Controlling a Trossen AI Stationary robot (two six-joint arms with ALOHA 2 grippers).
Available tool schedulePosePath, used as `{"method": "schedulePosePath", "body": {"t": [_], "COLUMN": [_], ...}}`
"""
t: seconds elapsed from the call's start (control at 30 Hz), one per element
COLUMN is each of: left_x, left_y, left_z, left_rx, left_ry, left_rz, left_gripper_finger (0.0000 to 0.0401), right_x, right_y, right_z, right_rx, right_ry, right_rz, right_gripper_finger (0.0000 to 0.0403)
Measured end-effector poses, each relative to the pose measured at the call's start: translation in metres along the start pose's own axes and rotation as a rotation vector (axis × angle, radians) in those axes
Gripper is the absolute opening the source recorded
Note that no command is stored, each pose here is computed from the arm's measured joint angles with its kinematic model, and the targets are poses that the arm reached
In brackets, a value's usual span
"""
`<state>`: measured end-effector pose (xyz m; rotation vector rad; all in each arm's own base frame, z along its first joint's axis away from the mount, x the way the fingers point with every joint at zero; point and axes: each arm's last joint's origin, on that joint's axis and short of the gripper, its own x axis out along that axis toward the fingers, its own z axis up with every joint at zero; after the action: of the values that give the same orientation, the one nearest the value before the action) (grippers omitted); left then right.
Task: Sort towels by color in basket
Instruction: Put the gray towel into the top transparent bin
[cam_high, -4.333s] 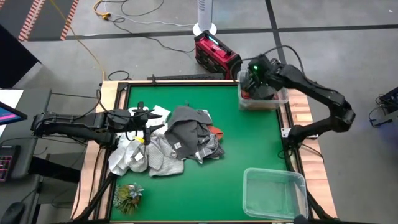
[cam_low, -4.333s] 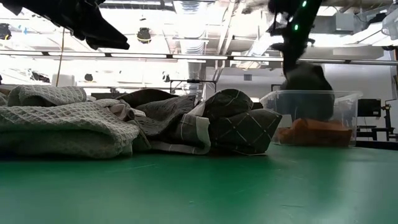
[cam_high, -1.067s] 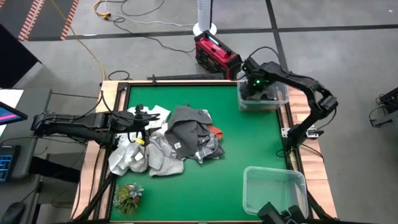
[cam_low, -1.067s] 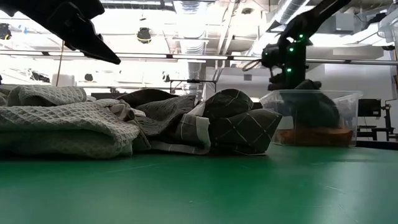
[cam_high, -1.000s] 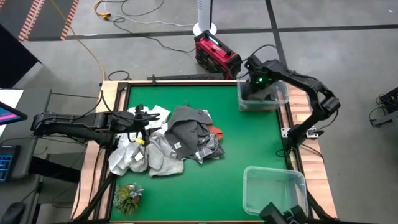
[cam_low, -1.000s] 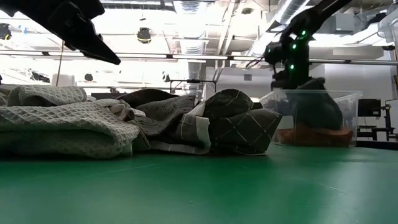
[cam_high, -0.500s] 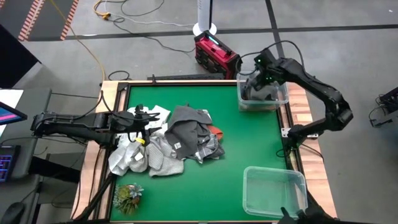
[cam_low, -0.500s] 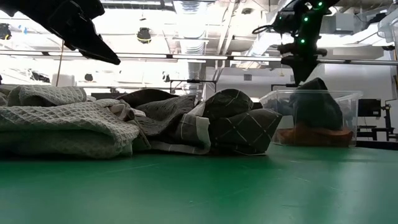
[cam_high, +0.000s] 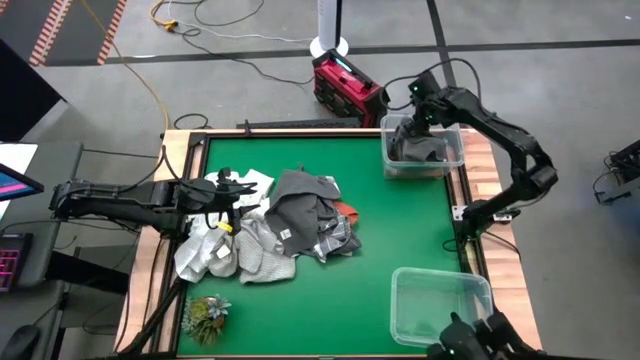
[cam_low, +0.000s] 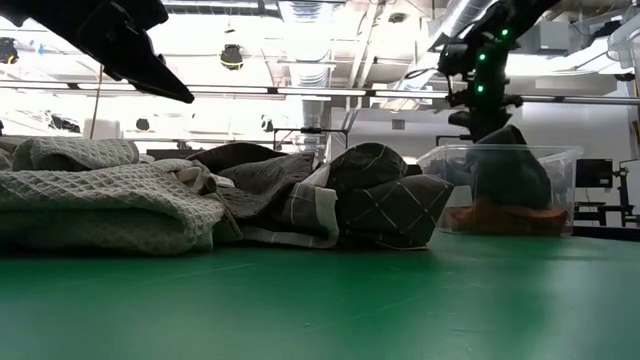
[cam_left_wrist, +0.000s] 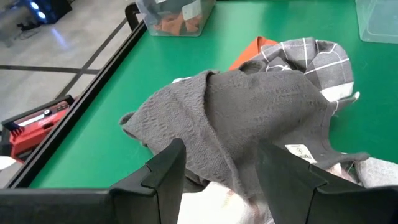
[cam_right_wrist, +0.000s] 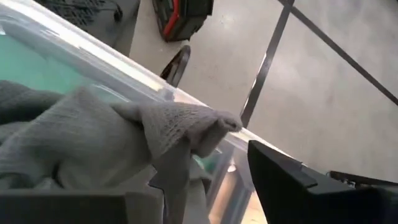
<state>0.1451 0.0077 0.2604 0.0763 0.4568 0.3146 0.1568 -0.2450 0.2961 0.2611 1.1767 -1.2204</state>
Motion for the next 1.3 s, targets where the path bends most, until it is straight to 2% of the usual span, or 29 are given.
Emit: {"method": "schedulePosePath", "body": {"t": [0.17,0.37,0.43,0.6,0.7,0.77,0.83,0.93,1.03,1.2,1.3], "left_x": [0.000,0.000,0.000,0.000,0.000,0.000,0.000,0.000,0.000,0.000,0.000], "left_y": [0.000,0.000,0.000,0.000,0.000,0.000,0.000,0.000,0.000,0.000,0.000], "left_z": [0.000,-0.001,-0.001,-0.004,-0.005,-0.005,-0.005,-0.006,-0.006,-0.006,-0.006], "left_rx": [0.001,-0.002,-0.013,-0.036,-0.055,-0.069,-0.084,-0.105,-0.111,-0.102,-0.096], "left_ry": [0.001,0.010,0.013,0.040,0.049,0.052,0.054,0.056,0.062,0.061,0.060], "left_rz": [0.000,-0.001,-0.001,-0.001,0.000,0.000,-0.001,-0.013,-0.013,-0.013,-0.013], "left_gripper_finger": [0.0180,0.0180,0.0180,0.0180,0.0180,0.0180,0.0180,0.0180,0.0180,0.0180,0.0180], "right_x": [0.008,0.004,-0.001,-0.017,-0.029,-0.037,-0.042,-0.046,-0.053,-0.063,-0.059], "right_y": [0.004,0.012,0.015,0.029,0.039,0.045,0.049,0.048,0.043,0.037,0.032], "right_z": [0.006,0.004,0.002,-0.009,-0.018,-0.022,-0.023,-0.021,-0.018,-0.018,-0.016], "right_rx": [-0.024,-0.075,-0.105,-0.229,-0.329,-0.375,-0.382,-0.312,-0.272,-0.331,-0.305], "right_ry": [-0.017,-0.018,-0.013,0.027,0.051,0.050,0.031,0.001,-0.032,-0.080,-0.067], "right_rz": [0.009,0.090,0.106,0.173,0.302,0.343,0.329,0.238,0.220,0.212,0.142], "right_gripper_finger": [0.0146,0.0032,0.0015,0.0019,0.0018,0.0019,0.0021,0.0031,0.0052,0.0116,0.0164]}}
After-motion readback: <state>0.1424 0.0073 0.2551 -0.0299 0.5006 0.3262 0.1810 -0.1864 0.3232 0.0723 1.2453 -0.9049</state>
